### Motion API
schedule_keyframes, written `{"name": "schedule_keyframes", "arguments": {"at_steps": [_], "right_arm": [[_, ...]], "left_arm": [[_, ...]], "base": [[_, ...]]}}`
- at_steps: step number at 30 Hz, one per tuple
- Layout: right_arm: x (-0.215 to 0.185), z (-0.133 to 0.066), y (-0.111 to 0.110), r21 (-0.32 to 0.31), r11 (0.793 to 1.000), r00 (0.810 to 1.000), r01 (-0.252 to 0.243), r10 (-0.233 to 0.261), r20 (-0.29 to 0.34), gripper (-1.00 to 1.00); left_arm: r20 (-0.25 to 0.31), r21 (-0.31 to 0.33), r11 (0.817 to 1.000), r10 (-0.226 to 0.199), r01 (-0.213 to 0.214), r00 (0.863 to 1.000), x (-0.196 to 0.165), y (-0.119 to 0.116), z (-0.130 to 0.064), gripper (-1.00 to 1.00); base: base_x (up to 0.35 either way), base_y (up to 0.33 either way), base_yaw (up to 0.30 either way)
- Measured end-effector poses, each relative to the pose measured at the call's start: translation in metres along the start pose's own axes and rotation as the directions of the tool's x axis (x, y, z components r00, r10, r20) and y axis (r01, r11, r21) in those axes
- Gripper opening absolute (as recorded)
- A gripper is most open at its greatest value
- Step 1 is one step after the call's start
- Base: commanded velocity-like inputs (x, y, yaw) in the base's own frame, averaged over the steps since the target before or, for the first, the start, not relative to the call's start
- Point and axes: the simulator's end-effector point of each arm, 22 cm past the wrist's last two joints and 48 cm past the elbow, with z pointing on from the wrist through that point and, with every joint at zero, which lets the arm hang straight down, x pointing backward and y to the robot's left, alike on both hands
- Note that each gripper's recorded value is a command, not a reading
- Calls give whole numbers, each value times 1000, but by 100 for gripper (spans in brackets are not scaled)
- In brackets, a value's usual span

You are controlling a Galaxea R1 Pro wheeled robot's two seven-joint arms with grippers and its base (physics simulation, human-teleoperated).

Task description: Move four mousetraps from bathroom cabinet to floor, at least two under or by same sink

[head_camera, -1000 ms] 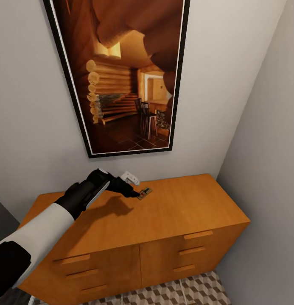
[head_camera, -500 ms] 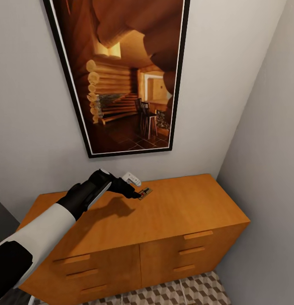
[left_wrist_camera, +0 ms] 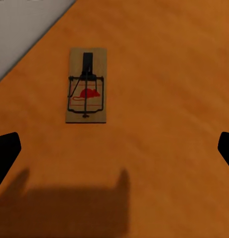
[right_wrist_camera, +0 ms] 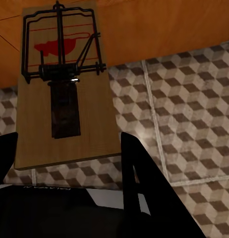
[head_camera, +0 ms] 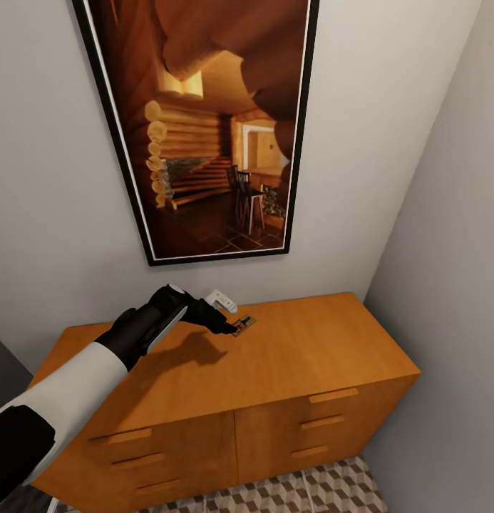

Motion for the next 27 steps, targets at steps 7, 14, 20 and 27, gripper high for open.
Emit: {"name": "schedule_keyframes", "arguments": {"at_steps": [7,14,20,27], "right_arm": [[0,0,0,0,1000,1000,0,0,0,-100],[0,0,1,-1,1000,1000,0,0,0,-100],[1,0,1,-1,1000,1000,-1,1,-2,-100],[4,0,1,0,1000,1000,-2,2,-9,-100]], "left_arm": [[1,0,1000,2,-2,1000,0,-1,0,100],[-16,4,1000,23,-23,1000,4,-6,3,100],[-23,7,1000,30,-29,999,7,-8,6,100],[-29,10,1000,27,-27,999,9,-7,9,100]], "base": [[199,0,0],[43,0,0],[5,0,0],[0,0,0]]}}
